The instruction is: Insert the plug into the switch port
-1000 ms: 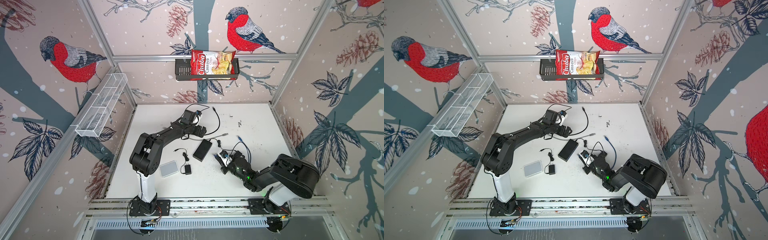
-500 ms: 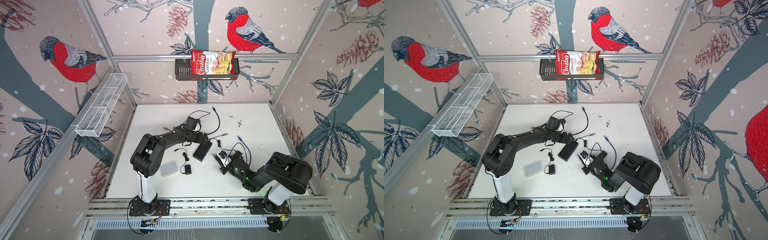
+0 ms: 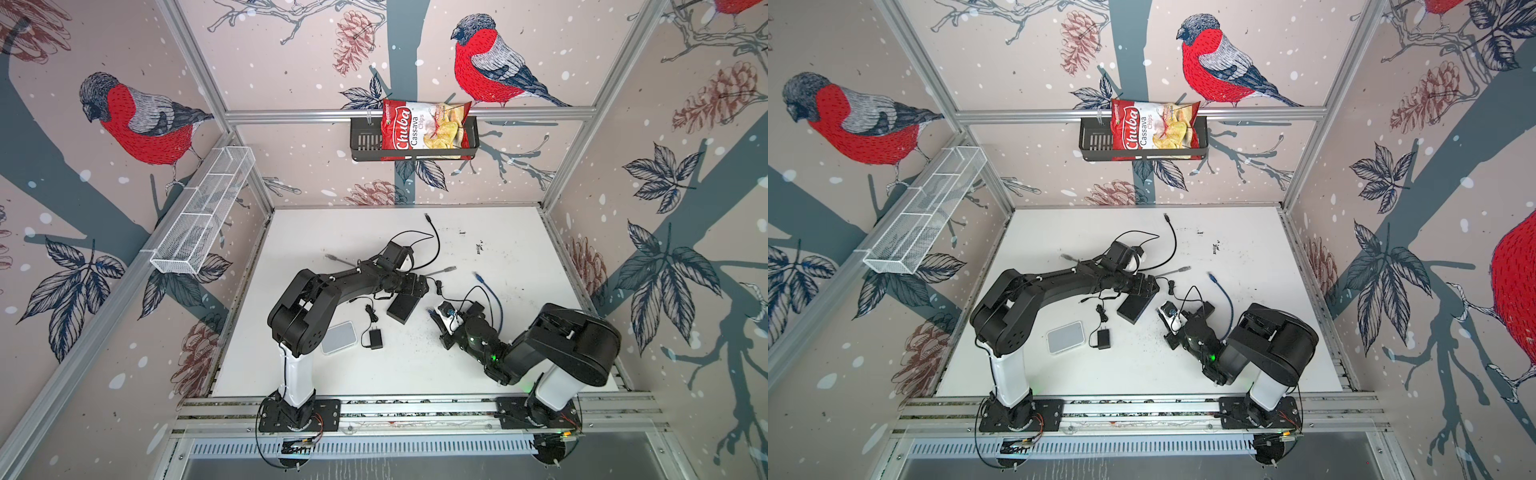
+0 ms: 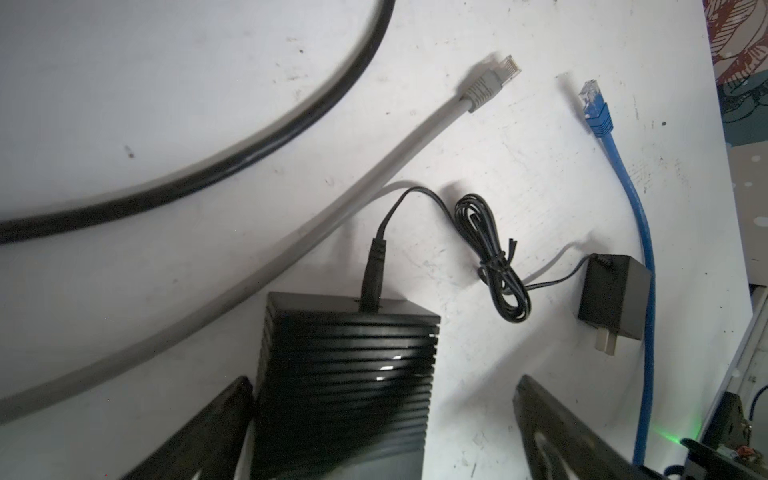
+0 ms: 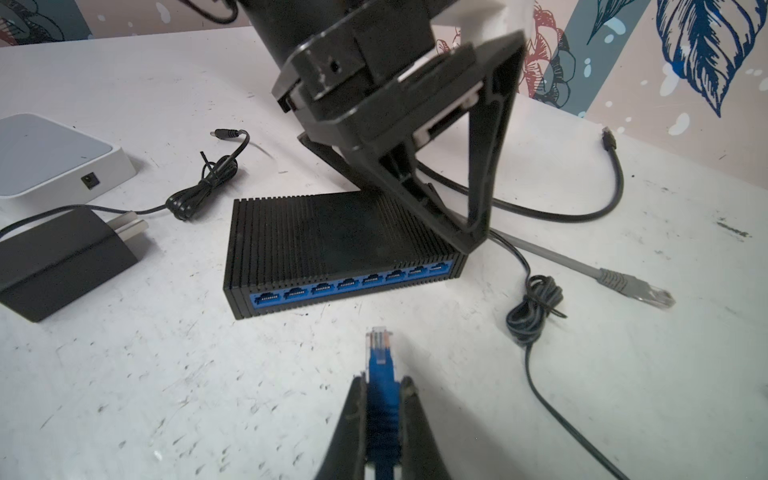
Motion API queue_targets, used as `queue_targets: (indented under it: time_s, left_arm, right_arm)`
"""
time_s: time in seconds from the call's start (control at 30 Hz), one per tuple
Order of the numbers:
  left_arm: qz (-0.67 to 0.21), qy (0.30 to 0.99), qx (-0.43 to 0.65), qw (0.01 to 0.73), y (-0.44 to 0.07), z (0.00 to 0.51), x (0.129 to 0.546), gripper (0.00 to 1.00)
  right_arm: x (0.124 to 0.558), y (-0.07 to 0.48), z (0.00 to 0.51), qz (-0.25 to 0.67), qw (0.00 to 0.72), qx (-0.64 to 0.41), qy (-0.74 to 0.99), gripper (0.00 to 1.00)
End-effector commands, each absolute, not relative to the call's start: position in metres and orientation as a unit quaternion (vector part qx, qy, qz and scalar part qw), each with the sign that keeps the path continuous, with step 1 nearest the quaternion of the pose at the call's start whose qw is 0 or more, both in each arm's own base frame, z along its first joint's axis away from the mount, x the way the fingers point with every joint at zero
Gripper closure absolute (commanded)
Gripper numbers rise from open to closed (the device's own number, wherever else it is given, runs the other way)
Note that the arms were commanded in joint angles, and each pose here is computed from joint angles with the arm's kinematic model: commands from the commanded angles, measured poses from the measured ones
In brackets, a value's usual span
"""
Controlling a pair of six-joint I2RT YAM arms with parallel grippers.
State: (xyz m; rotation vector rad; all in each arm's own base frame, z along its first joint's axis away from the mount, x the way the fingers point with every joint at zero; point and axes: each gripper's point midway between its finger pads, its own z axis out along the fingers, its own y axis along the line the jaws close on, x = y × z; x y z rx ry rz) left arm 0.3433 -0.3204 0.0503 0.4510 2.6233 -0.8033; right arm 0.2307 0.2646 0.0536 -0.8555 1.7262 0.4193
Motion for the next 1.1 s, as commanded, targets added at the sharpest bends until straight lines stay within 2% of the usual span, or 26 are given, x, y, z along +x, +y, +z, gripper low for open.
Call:
queue_targets:
  time_s: [0.0,0.27,0.4,0.63,0.77,0.9,1.07]
  left_arm:
    - [-0.308,0.919,0.160,0.189,-0.332,0.062,0.341,0.03]
    - [-0.314,0.910,0.142,0.232,-0.327,0.080,0.338,0.03]
    - [-0.259,0.924,0.113,0.257,-0.308,0.090,0.350,0.03]
    - [-0.104,0.958,0.064,0.259,-0.264,0.075,0.367,0.03]
    - [-0.021,0.956,0.032,0.290,-0.237,0.079,0.372,0.03]
    - [0.008,0.958,0.012,0.286,-0.223,0.076,0.368,0.03]
    - [-0.016,0.965,0.041,0.257,-0.234,0.060,0.360,0.03]
  right_arm:
    - [0.233,0.265,0.062,0.185,0.568,-0.345,0.724,0.97]
    - [0.232,0.263,0.061,0.186,0.570,-0.338,0.726,0.97]
    - [0.232,0.260,0.063,0.186,0.574,-0.334,0.724,0.97]
    - [0.232,0.258,0.064,0.185,0.579,-0.330,0.722,0.97]
    - [0.232,0.258,0.064,0.184,0.580,-0.329,0.722,0.97]
    - [0.230,0.259,0.063,0.187,0.579,-0.333,0.721,0.97]
    - [0.227,0.266,0.059,0.195,0.570,-0.348,0.718,0.97]
